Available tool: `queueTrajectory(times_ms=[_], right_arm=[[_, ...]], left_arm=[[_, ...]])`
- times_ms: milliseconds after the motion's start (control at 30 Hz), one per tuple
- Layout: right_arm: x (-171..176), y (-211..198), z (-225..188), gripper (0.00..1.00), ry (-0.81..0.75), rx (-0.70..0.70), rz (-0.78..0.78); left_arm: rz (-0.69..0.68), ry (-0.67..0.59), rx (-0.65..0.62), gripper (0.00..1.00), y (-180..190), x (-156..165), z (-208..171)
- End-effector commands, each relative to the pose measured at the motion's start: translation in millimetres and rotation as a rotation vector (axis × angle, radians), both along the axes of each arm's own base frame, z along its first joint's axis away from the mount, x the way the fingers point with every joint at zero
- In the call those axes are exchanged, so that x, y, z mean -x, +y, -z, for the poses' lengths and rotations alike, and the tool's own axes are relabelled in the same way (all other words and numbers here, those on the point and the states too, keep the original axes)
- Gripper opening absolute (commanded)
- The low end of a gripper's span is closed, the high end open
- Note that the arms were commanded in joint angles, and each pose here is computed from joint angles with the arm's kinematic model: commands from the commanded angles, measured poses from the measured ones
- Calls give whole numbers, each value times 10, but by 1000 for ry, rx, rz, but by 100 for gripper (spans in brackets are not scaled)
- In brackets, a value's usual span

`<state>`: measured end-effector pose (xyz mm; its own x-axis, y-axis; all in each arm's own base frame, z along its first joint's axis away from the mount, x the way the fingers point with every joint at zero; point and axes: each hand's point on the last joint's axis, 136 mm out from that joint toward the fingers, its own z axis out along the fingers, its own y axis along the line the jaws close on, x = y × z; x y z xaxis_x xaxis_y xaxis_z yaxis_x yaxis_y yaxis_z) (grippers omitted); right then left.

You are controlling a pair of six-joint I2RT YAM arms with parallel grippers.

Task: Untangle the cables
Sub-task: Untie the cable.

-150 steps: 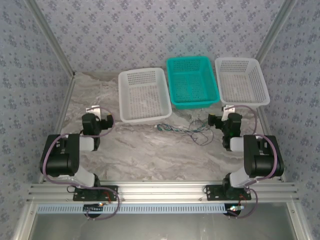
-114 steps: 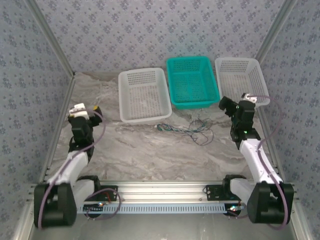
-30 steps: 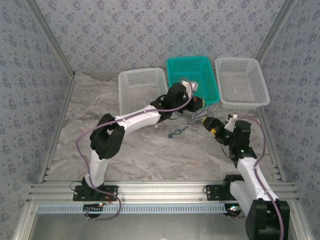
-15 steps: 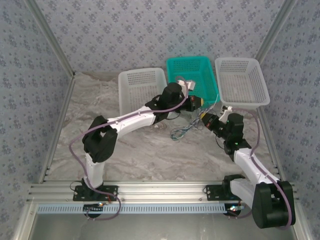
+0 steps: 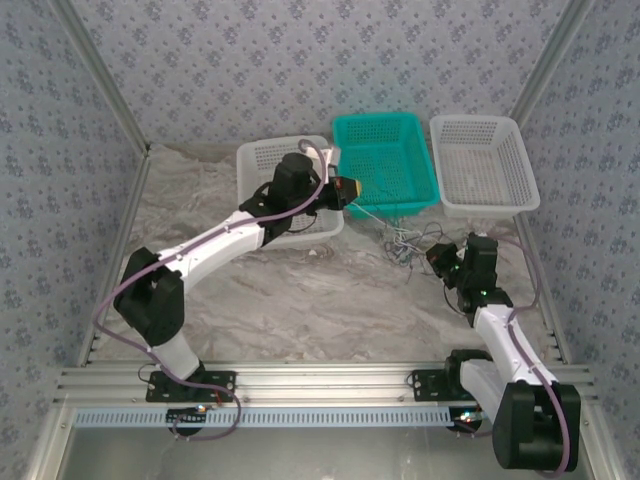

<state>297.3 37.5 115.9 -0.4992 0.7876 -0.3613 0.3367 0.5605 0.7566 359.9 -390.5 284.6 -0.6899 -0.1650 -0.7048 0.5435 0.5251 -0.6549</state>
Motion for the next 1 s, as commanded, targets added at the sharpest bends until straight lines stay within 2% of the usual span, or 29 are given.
queueTrajectory(times_ms=[0, 100, 133, 233, 267, 300, 367, 533, 667, 733, 800, 933, 967], right_arm=[[163, -235, 235, 0, 145, 66, 112], [121, -112, 143, 1, 119, 93, 8], [88, -41, 39, 8, 84, 106, -43], [34, 303, -484, 47, -114, 211, -259], [75, 499, -715, 67, -205, 298, -371], [140, 658, -921, 80, -281, 394, -457], [230, 806, -1152, 86, -365, 554, -528], [232, 1206, -1495, 85, -585, 673, -693], [-6, 1412, -1478, 83, -646, 685, -741], [-160, 1497, -1410, 79, -647, 659, -751], [-297, 1529, -1300, 70, -628, 629, -740], [-473, 1533, -1055, 40, -588, 578, -712], [-471, 1564, -1041, 36, -592, 559, -724]], left_arm=[[-1, -78, -1, 3, 99, 58, -204], [16, -96, -4, 1, 102, 93, -224], [35, -94, 1, 1, 72, 107, -228], [98, -81, 5, 1, -55, 148, -179], [105, -77, 2, 1, -86, 153, -155], [110, -72, 0, 1, -111, 153, -122], [120, -67, 7, 1, -154, 159, -103], [140, -68, 8, 0, -201, 212, -106], [144, -78, 1, 0, -171, 250, -137], [143, -86, -2, 0, -154, 275, -159], [147, -90, -5, 0, -144, 298, -167], [150, -99, -10, 0, -119, 328, -178], [150, -100, -11, 0, -115, 330, -175]])
